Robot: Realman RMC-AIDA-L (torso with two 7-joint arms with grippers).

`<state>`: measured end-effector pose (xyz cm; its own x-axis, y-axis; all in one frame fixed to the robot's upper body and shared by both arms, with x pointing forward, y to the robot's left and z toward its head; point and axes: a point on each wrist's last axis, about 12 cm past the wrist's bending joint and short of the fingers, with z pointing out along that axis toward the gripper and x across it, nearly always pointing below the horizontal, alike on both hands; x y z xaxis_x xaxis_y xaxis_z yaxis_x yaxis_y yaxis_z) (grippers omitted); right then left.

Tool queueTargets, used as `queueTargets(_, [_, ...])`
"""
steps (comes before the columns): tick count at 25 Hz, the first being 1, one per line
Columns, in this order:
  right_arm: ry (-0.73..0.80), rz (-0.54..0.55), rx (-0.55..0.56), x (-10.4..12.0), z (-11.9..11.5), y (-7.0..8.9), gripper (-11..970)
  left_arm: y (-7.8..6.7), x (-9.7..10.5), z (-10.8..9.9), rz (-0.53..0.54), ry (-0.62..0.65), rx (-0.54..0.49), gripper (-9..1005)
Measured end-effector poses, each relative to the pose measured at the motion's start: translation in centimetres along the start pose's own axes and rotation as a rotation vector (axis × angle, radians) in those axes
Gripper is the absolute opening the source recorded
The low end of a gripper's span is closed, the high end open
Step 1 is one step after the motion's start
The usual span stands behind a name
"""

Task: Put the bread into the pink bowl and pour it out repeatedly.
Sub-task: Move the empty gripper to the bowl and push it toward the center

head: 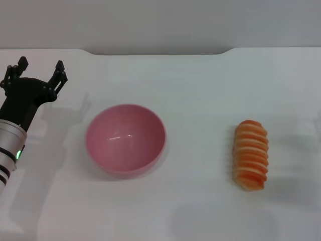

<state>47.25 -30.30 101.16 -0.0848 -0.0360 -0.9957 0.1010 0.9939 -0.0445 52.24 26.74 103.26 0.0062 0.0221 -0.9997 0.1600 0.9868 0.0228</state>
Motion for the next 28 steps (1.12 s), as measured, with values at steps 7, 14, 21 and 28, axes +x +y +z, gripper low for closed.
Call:
queueTargets(7, [0.000, 0.000, 0.000, 0.0, 0.0, 0.0, 739, -0.3, 0.0, 0.0, 0.003, 0.000, 0.011, 857])
queueTargets(14, [0.004, 0.000, -0.001, 0.0, 0.0, 0.0, 739, -0.8, -0.1, 0.0, 0.002, -0.003, 0.031, 858])
queueTargets(21, [0.004, -0.001, -0.003, 0.0, 0.1, 0.1, 739, -1.0, -2.0, 1.5, 0.001, 0.085, 0.063, 858])
queueTargets(28, [0.005, -0.001, -0.005, 0.0, 0.2, 0.1, 739, -0.5, -7.8, 3.3, 0.100, 0.189, 0.042, 858])
